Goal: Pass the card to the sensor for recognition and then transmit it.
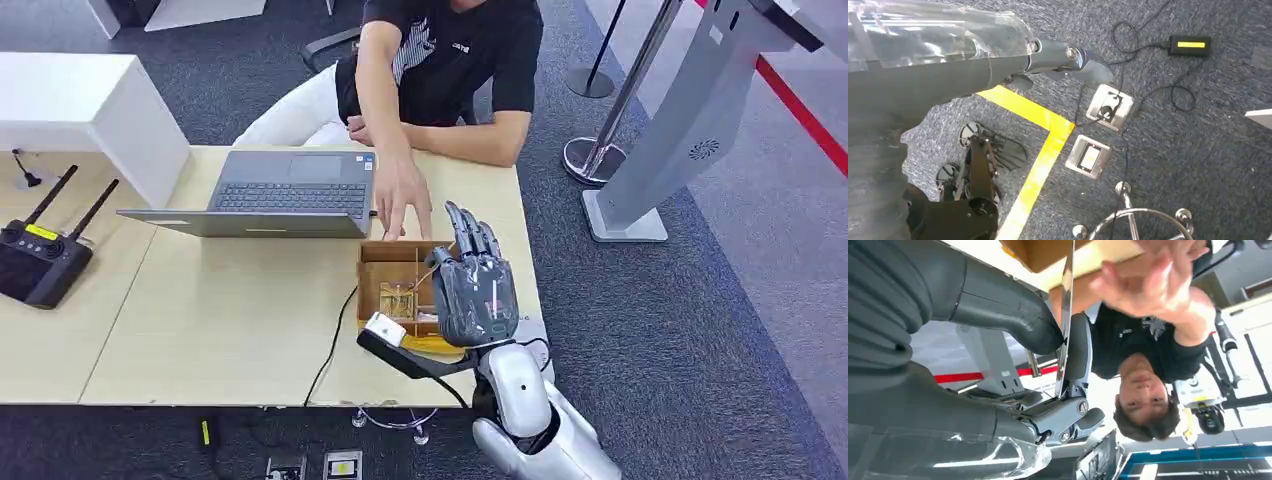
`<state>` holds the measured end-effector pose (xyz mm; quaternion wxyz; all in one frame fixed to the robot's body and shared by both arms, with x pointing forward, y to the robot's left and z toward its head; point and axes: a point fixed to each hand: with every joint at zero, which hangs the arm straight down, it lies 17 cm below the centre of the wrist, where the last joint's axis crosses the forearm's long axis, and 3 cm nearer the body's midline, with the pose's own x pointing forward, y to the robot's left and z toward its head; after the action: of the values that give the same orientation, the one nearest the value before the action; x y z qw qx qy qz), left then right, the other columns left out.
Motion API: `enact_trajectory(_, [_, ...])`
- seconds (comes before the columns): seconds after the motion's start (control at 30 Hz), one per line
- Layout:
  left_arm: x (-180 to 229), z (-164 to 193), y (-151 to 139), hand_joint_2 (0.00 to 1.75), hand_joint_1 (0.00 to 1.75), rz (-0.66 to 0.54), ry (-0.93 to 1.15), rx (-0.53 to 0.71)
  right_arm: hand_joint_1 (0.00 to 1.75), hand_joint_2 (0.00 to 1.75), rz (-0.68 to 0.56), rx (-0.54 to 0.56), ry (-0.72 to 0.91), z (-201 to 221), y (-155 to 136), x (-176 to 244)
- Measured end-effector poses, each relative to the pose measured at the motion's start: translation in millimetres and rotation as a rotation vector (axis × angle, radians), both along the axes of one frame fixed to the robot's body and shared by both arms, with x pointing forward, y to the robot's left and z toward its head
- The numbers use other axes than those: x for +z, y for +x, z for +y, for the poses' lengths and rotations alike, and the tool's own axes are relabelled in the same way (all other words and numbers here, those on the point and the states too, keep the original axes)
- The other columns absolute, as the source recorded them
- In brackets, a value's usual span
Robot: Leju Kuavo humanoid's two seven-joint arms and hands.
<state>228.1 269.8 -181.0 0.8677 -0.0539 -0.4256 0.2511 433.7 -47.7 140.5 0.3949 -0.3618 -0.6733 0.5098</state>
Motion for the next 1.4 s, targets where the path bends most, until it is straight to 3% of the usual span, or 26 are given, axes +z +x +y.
enact_trajectory(0.27, [13,-16,30,1.75,0.0,-0.053,-0.004,-0.083,1.75,1.75,-0.012,0.038,0.04,27,30,41])
enact_trajectory(0.63, [20,-31,43,1.75,0.0,-0.077,-0.005,-0.157,1.75,1.75,0.008,0.002,0.015,41,57,50])
enact_trajectory(0.67, [20,-33,44,1.75,0.0,-0.08,-0.008,-0.162,0.8,1.75,0.01,-0.003,0.004,41,59,48])
enact_trajectory(0.7, [21,-34,45,1.75,0.0,-0.083,-0.009,-0.168,0.0,1.75,0.014,-0.009,-0.007,40,61,46])
enact_trajectory(1.2, [14,-40,30,1.75,0.0,-0.076,-0.011,-0.177,0.0,1.75,-0.007,-0.061,0.023,20,57,21])
enact_trajectory(1.3, [14,-37,24,1.75,0.0,-0.088,-0.011,-0.15,0.0,1.75,-0.016,-0.088,0.185,2,47,20])
enact_trajectory(1.4, [10,-35,10,1.75,0.0,-0.081,-0.009,-0.135,0.0,1.75,-0.043,-0.203,0.447,-55,36,13])
